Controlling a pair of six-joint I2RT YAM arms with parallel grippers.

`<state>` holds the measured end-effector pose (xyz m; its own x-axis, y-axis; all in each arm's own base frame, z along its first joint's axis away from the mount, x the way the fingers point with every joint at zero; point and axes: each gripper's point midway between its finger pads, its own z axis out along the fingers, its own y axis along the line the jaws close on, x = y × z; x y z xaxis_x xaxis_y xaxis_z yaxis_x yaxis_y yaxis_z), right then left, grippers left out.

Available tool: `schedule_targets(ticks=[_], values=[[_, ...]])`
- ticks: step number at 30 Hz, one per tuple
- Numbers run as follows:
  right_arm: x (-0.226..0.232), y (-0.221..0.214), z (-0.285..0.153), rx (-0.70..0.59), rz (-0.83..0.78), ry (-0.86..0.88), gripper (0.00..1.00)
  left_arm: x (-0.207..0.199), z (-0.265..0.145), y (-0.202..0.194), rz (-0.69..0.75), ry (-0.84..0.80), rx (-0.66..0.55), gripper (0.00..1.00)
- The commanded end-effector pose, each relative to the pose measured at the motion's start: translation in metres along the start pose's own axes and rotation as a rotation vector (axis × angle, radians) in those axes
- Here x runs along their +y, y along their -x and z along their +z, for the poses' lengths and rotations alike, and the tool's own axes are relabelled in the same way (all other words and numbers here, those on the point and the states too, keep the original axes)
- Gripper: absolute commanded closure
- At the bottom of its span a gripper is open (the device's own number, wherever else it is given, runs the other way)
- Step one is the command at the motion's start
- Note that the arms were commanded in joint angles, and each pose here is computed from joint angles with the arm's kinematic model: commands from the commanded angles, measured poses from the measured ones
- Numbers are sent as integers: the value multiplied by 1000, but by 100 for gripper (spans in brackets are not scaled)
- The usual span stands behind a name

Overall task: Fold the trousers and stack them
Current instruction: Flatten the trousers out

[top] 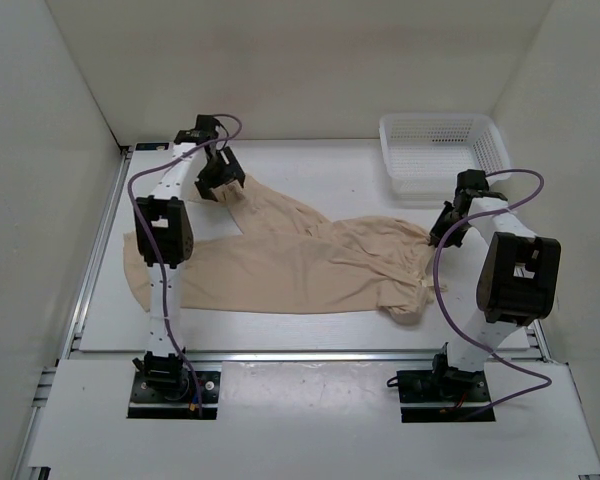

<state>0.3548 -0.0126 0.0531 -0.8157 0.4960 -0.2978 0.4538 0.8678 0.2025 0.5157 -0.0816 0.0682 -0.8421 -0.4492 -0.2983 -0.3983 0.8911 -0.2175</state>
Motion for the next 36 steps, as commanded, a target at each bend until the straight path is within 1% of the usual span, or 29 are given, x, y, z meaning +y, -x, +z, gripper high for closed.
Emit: schedule_targets(ticks=[1,2,4,5,6,8,11,12,13,14,15,17,18,19,20,21,22,23,24,26,27,28,30,31,32,33,34,35,36], values=[[5,4,-6,-10,-7,27,100,-19,21,-13,68,48,30,9],[5,5,-9,-18,-8,30,100,-20,22,-10,53,54,21,20],[5,5,-9,-18,-8,30,100,-19,27,-11,53,55,23,34],[5,3,-9,-10,-7,27,100,-17,24,-9,53,61,7,44],[5,5,-12,-20,-8,31,100,-13,26,-15,44,71,22,66],[3,6,-13,-22,1,28,100,-16,12,-12,43,56,-1,90],[1,9,-15,-32,17,29,100,-8,-8,-16,35,79,-10,90],[-3,11,-16,-34,27,26,100,-8,-27,-12,34,72,-40,90],[-2,12,-19,-44,26,30,100,-4,-34,-14,34,83,-46,90],[-2,12,-19,-44,26,30,100,8,-34,-21,49,124,-44,90],[-5,16,-22,-57,37,30,100,11,-54,-20,48,124,-75,90],[-8,19,-27,-75,44,24,100,29,-66,-29,52,157,-71,90],[-10,23,-32,-93,53,26,100,46,-61,-52,71,195,-13,90],[-12,23,-36,-106,52,22,100,48,-79,-54,77,176,-41,90],[-11,24,-39,-115,42,25,100,54,-84,-64,78,184,-29,90],[-12,27,-45,-138,41,19,100,61,-79,-91,94,187,31,90],[-19,26,-43,-136,51,-1,100,57,-94,-96,99,147,6,88],[-18,27,-47,-148,50,4,100,58,-96,-105,98,128,20,80],[-18,27,-47,-149,50,4,100,58,-95,-120,108,94,65,54],[-21,22,-45,-132,43,-3,100,56,-99,-120,126,76,61,21],[-21,22,-45,-131,43,-3,100,56,-113,-98,112,73,8,9],[-21,22,-45,-131,43,-3,100,59,-109,-87,97,92,7,3],[-21,22,-45,-131,43,-3,100,68,-111,-58,64,122,-34,3],[-21,22,-45,-131,43,-3,100,61,-123,-34,54,112,-93,8],[-21,22,-45,-131,43,-3,100,59,-104,-17,46,141,-77,26],[-21,22,-45,-131,43,-3,100,57,-99,-9,46,150,-82,58],[-21,22,-45,-131,43,-3,100,44,-105,13,43,122,-133,69],[-21,22,-45,-131,43,-3,100,46,-81,12,46,149,-86,80],[-20,18,-43,-119,43,5,100,43,-73,16,46,151,-81,90]])
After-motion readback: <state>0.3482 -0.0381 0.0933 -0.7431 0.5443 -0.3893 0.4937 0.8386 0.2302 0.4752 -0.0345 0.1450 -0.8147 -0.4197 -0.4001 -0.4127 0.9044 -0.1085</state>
